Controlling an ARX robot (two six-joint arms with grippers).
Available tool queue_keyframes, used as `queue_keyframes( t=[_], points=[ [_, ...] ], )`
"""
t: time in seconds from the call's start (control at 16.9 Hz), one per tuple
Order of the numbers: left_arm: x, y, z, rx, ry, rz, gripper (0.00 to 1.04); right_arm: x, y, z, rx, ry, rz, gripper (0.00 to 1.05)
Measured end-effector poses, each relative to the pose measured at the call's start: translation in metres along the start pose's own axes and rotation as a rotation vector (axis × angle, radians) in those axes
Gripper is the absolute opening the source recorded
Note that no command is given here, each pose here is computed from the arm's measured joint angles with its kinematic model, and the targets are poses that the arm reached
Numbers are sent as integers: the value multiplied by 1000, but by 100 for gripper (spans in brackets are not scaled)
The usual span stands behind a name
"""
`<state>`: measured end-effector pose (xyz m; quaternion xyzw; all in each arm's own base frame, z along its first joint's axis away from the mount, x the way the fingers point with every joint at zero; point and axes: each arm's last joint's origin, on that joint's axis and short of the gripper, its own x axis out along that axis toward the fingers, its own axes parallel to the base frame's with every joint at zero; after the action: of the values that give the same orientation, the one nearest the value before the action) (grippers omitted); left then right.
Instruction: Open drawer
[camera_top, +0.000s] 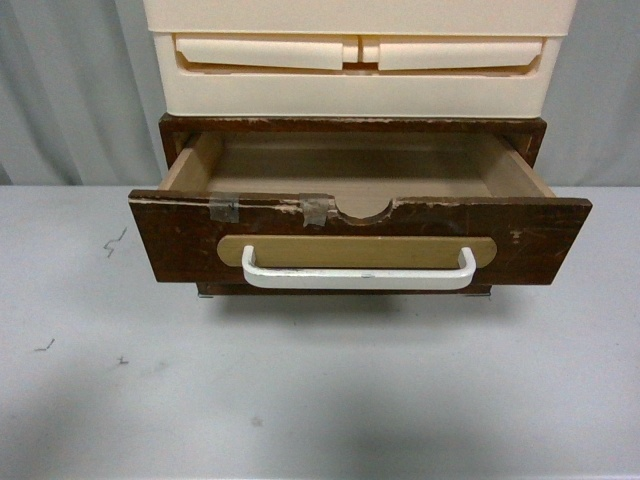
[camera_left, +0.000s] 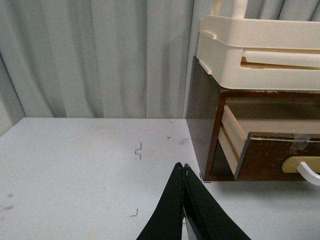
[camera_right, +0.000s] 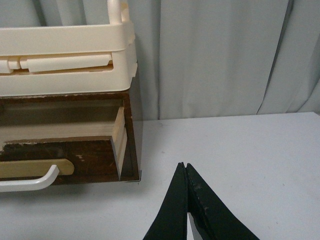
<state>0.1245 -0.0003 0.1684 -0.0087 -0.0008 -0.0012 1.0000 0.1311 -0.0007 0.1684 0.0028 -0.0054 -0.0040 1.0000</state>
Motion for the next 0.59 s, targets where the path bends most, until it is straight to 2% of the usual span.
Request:
queue_keyframes(
  t=[0.47,0.59],
  points=[
    [-17,0,1,0,-7,0,2,-20,0,2,0,-1,0,2],
    [-24,0,-6,0,47,-2,2,-22,0,1,0,-1,0,2]
  ],
)
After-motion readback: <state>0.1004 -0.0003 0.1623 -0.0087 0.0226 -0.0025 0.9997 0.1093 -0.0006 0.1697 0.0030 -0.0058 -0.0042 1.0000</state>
